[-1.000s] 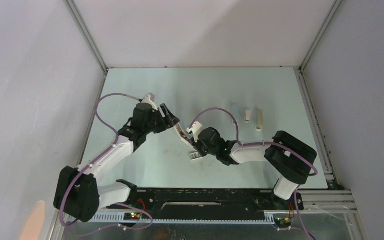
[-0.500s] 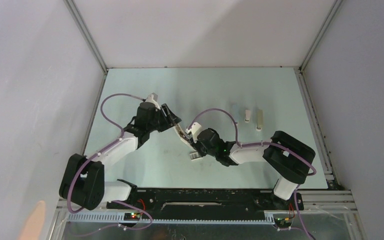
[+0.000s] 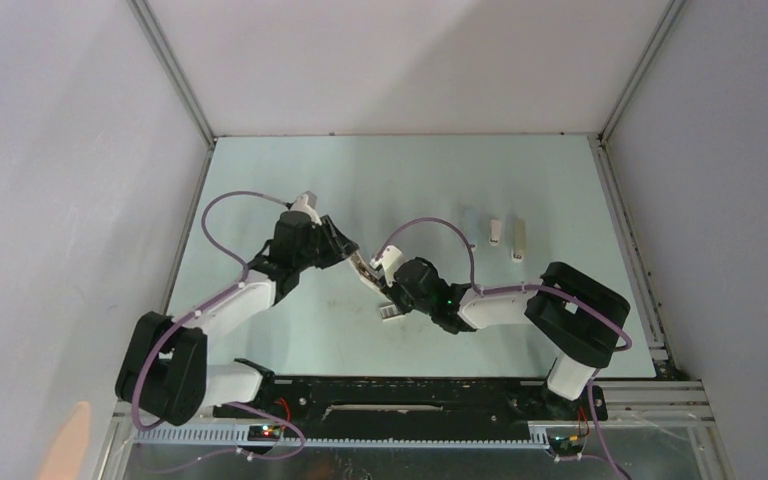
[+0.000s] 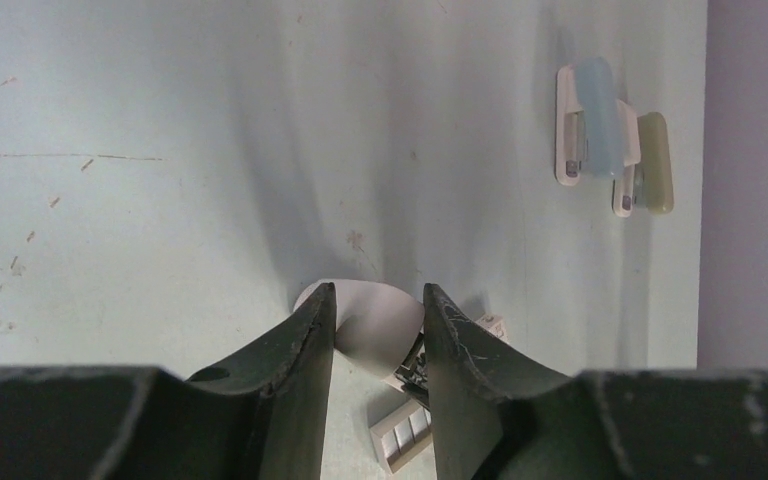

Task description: Load the staples into the stapler

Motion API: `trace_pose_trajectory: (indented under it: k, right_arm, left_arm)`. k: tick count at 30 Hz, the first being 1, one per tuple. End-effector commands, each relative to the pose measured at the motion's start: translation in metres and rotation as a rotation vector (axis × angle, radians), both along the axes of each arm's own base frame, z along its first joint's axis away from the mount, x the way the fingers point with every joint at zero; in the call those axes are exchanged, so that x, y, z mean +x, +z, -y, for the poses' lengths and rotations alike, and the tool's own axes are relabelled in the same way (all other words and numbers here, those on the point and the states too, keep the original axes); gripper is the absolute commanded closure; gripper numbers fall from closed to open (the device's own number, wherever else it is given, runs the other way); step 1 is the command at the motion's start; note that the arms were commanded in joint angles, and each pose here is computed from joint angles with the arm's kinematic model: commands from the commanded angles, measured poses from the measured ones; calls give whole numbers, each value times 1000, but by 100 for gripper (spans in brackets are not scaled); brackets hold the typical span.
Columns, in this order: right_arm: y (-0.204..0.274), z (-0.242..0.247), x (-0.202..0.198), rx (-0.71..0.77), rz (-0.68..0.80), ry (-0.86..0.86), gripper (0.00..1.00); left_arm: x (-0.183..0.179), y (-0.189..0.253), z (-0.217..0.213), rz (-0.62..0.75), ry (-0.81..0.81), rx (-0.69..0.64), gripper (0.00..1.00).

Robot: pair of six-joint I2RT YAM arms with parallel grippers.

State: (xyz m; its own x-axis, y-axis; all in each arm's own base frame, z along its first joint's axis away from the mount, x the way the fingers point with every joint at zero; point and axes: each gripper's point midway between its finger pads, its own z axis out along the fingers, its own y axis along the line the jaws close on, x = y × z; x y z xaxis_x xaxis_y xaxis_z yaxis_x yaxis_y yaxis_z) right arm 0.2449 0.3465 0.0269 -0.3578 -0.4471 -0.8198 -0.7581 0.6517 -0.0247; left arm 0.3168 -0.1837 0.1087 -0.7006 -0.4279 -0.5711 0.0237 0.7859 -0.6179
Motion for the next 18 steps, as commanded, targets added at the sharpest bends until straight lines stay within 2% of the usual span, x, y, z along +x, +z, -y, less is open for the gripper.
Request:
trace_pose_trajectory:
  k: [1, 7, 12, 18]
  right_arm:
    - [1, -6, 3, 21, 27, -13, 94]
    - [2, -8, 3, 45, 36, -23, 94]
    - [3, -7, 4, 60, 41, -36, 92]
    - [6, -5, 0, 56, 37, -42, 81]
  left_arm:
    - [-23, 7, 18, 26, -78, -16, 62]
    - [-48, 6, 36, 27, -117, -49, 61]
    - [-61, 5, 49, 22, -140, -86, 57]
    - [-66, 6, 56, 18, -151, -122, 49]
